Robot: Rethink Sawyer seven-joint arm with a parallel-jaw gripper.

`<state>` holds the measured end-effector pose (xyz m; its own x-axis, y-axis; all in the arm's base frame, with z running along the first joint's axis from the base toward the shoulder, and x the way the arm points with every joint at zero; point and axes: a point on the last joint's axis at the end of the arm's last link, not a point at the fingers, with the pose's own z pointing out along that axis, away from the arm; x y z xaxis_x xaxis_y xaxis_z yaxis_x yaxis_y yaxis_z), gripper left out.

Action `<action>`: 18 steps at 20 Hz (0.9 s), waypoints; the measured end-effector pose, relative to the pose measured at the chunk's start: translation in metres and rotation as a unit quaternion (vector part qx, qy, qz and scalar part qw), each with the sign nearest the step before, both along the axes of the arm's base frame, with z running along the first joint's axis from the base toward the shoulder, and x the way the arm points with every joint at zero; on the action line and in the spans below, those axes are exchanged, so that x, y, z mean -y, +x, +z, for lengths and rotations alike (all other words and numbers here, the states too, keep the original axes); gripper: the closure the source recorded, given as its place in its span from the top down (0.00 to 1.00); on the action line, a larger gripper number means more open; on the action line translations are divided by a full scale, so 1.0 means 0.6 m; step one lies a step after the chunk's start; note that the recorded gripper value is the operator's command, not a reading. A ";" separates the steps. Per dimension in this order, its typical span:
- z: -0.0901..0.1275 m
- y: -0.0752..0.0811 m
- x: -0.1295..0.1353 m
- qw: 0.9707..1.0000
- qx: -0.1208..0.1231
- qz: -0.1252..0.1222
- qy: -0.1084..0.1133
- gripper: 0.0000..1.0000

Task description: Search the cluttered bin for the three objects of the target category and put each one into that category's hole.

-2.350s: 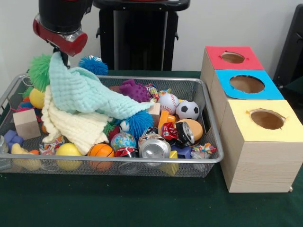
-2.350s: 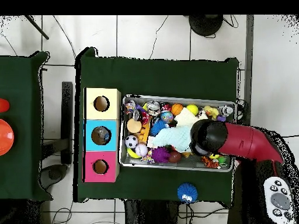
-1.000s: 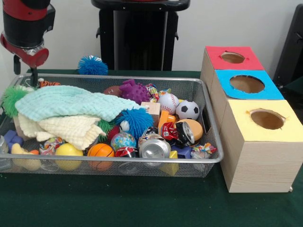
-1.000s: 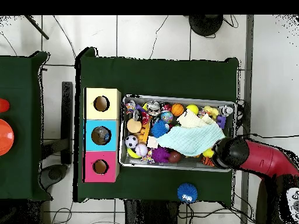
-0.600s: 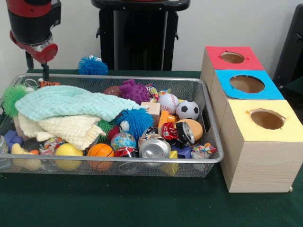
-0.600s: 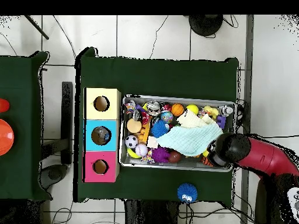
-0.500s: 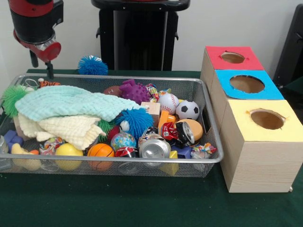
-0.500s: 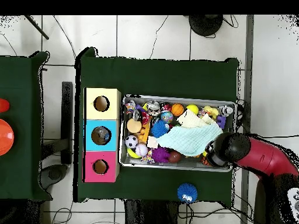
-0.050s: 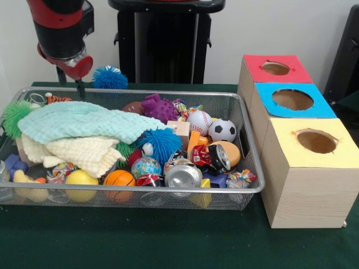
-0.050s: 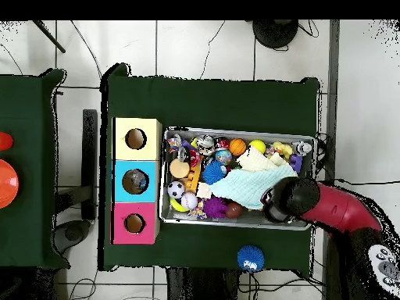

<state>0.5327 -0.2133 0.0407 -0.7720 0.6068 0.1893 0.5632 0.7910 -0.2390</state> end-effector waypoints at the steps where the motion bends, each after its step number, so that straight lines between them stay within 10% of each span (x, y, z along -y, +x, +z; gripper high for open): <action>1: -0.008 0.001 -0.007 1.000 0.002 0.004 0.001 1.00; 18: -0.076 0.012 -0.130 0.999 -0.011 0.047 0.025 1.00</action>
<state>0.5402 -0.1353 -0.0052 -0.8198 0.5220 0.2354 0.4817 0.8510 -0.2093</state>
